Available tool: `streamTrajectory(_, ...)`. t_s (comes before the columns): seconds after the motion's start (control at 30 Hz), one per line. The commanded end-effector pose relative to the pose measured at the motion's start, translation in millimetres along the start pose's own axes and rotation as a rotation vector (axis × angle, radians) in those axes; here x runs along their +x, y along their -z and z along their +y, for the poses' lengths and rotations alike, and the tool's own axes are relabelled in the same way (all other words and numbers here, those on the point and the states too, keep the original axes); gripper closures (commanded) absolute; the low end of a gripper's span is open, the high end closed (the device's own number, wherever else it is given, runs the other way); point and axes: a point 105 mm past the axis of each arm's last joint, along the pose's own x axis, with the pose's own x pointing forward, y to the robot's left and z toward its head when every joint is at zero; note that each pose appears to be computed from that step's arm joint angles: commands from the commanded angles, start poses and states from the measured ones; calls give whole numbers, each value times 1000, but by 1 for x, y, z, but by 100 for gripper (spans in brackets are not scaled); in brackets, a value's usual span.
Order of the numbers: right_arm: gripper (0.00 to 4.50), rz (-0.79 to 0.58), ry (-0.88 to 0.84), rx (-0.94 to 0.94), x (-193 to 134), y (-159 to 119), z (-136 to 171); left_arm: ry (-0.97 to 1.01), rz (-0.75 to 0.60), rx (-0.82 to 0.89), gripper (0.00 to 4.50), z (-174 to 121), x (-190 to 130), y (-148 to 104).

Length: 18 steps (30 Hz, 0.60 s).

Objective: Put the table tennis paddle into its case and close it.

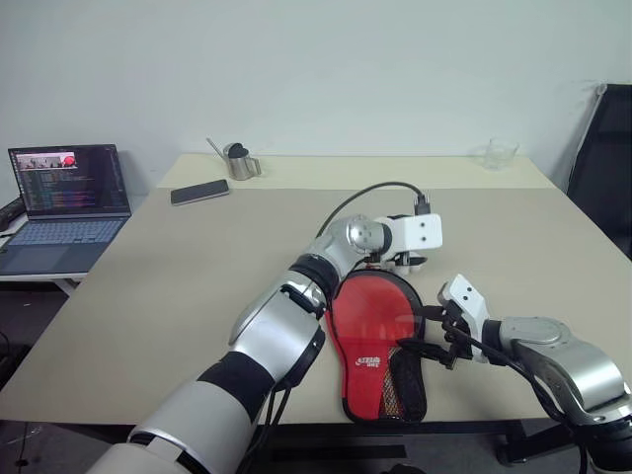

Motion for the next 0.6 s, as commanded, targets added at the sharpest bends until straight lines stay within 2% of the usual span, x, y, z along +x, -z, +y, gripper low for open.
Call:
streamTrajectory(0.03, 11, -17, 58, -20, -22, -4, -19, 20, -204, -120, 101, 32, -29, -35)
streamTrajectory(0.13, 11, -23, 106, -27, -32, -6, -33, 107, -298, -293, 101, 35, -49, -35)
streamTrajectory(0.33, 11, -31, 187, -35, -44, -6, -51, 67, -233, -443, 101, 25, -91, 1)
streamTrajectory(0.47, 11, -100, 212, -33, -37, -16, -56, 78, -242, -626, 101, 4, -112, 5)
streamTrajectory(0.6, 11, -227, 294, -9, -23, -41, -71, 49, -169, -712, 101, -25, -108, 24)
